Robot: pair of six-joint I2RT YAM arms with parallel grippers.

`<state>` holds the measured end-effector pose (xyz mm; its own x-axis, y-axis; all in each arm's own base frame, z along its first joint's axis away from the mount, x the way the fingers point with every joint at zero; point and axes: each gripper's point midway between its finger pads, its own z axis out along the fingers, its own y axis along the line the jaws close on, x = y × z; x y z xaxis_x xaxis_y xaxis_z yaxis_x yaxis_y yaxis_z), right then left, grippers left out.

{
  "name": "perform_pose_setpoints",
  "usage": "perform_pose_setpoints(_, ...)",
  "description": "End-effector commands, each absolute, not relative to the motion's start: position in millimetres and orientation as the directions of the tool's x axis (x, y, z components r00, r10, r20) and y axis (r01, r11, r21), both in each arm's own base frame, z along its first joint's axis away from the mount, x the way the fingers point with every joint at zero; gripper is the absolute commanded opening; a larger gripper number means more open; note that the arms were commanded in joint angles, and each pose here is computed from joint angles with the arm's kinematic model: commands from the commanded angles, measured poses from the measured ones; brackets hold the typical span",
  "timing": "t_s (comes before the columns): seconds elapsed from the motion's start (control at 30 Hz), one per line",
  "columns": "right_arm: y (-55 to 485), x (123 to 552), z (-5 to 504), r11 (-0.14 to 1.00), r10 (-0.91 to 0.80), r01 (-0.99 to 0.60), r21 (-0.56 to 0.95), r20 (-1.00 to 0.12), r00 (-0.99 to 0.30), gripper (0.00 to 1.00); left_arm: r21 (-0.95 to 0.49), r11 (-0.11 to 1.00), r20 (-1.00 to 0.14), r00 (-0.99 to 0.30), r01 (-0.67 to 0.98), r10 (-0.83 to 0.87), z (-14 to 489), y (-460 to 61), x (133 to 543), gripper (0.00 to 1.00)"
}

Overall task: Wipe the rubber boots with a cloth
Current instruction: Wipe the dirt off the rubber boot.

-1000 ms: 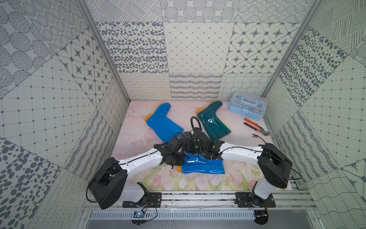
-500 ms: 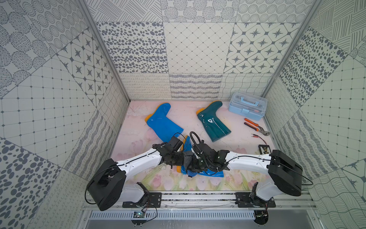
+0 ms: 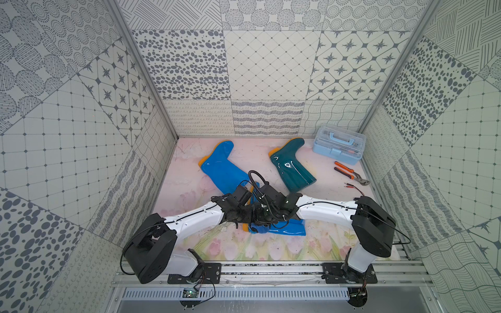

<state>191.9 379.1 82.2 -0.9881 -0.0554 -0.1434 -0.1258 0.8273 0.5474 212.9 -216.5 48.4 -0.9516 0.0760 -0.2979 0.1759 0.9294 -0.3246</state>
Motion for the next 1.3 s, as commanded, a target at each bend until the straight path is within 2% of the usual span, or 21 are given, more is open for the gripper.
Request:
perform_pose_setpoints(0.0,393,227,113,0.800,0.004,-0.175,0.574,-0.296,-0.955,0.00,-0.404,0.887,-0.334,-0.939,0.223,0.084,61,-239,214,0.00)
perform_pose_setpoints(0.13,361,229,64,0.865,0.008,-0.107,0.491,-0.226,-0.974,0.00,-0.389,0.894,-0.335,-0.938,0.224,0.090,59,-235,212,0.00)
perform_pose_setpoints(0.27,294,229,16,0.909,0.111,0.043,0.415,-0.141,-0.984,0.00,-0.375,0.900,-0.324,-0.941,0.224,0.099,56,-231,209,0.00)
perform_pose_setpoints(0.4,218,216,6,0.941,0.181,0.133,0.313,-0.130,-0.975,0.00,-0.375,0.899,-0.333,-0.938,0.229,0.100,57,-228,207,0.00)
perform_pose_setpoints(0.5,185,208,13,0.950,0.212,0.167,0.264,-0.154,-0.965,0.00,-0.377,0.891,-0.324,-0.937,0.252,0.128,57,-230,204,0.00)
perform_pose_setpoints(0.63,206,227,45,0.937,0.204,0.125,0.326,-0.220,-0.954,0.00,-0.386,0.888,-0.304,-0.943,0.250,0.134,52,-234,204,0.00)
perform_pose_setpoints(0.77,288,245,85,0.905,0.079,-0.052,0.423,-0.286,-0.955,0.00,-0.391,0.888,-0.297,-0.946,0.242,0.127,50,-236,205,0.00)
perform_pose_setpoints(0.87,352,237,95,0.849,-0.020,-0.159,0.504,-0.270,-0.963,0.00,-0.379,0.893,-0.301,-0.945,0.242,0.128,51,-235,206,0.00)
perform_pose_setpoints(0.93,371,232,83,0.829,-0.045,-0.164,0.535,-0.229,-0.972,0.00,-0.374,0.895,-0.304,-0.944,0.243,0.129,52,-235,208,0.00)
perform_pose_setpoints(1.0,362,226,56,0.842,-0.033,-0.118,0.526,-0.168,-0.985,0.00,-0.371,0.895,-0.306,-0.942,0.248,0.134,54,-237,210,0.00)
perform_pose_setpoints(1.1,309,216,24,0.879,0.042,-0.002,0.477,-0.081,-0.996,0.00,-0.367,0.896,-0.300,-0.944,0.250,0.141,54,-238,211,0.00)
perform_pose_setpoints(1.27,205,192,22,0.896,0.192,0.151,0.418,-0.060,-0.979,0.00,-0.342,0.914,-0.294,-0.949,0.220,0.118,50,-232,214,0.00)
